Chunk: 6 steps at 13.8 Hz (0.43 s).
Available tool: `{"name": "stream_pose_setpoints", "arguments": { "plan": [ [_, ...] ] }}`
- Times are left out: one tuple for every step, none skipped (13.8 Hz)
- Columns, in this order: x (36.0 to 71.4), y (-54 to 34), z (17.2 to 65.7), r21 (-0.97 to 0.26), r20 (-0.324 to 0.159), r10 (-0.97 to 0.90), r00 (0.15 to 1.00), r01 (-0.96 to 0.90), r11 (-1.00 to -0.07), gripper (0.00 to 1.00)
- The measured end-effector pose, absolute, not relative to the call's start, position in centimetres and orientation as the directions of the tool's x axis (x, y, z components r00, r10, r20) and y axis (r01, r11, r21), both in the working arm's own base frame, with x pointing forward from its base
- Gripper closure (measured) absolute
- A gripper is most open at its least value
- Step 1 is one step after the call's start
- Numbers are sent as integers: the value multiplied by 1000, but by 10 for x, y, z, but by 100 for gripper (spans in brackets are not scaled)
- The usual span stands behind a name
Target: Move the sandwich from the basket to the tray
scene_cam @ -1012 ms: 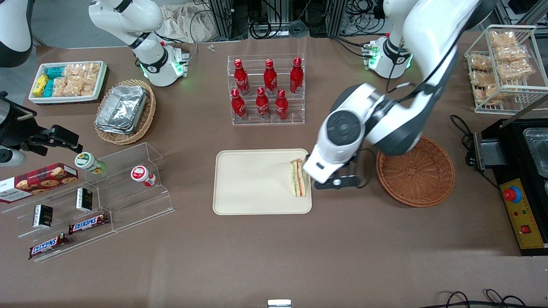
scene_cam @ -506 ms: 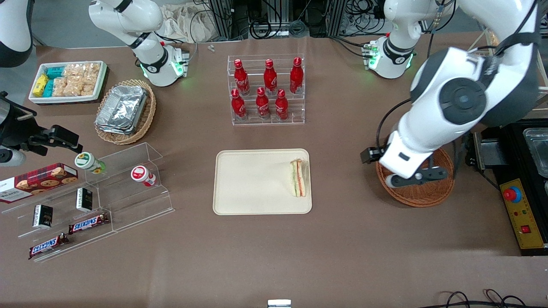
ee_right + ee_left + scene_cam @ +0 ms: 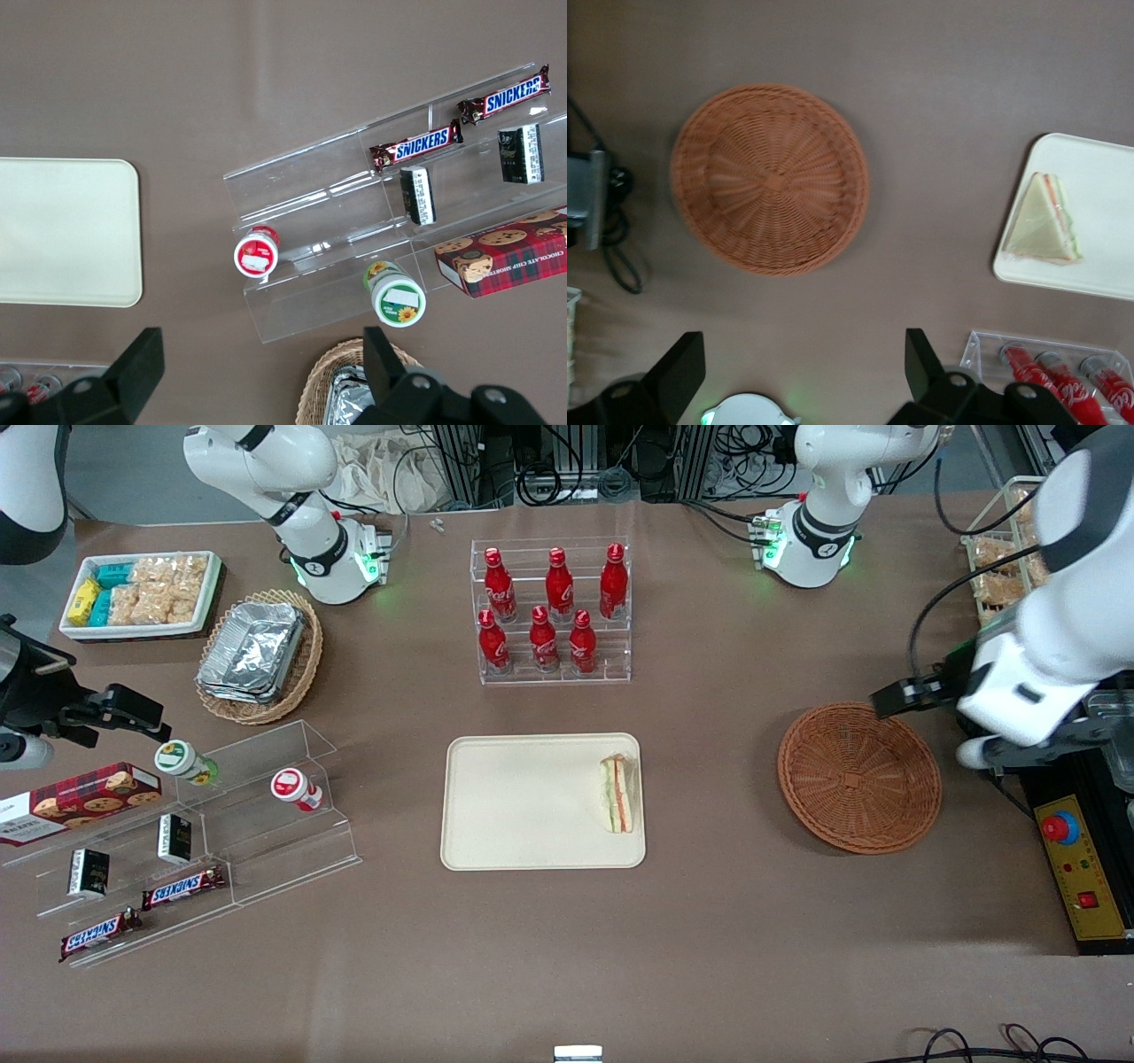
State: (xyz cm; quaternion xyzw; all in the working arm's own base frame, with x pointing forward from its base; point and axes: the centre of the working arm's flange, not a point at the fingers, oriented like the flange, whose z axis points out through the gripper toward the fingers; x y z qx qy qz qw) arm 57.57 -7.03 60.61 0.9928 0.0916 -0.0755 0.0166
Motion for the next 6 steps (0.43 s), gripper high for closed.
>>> {"name": "stream_pose_setpoints", "arguments": {
  "plan": [
    [568, -55, 614, 19, -150, 176, 973, 180, -983, 0],
    [560, -44, 619, 16, -147, 169, 975, 173, -985, 0],
    [550, -35, 622, 14, -145, 159, 977, 163, -987, 0],
    [540, -27, 625, 14, -144, 151, 978, 155, -988, 0],
    [532, -21, 628, 16, -143, 149, 979, 153, -988, 0],
    [527, -18, 630, 17, -140, 147, 979, 151, -988, 0]
  ]
}}
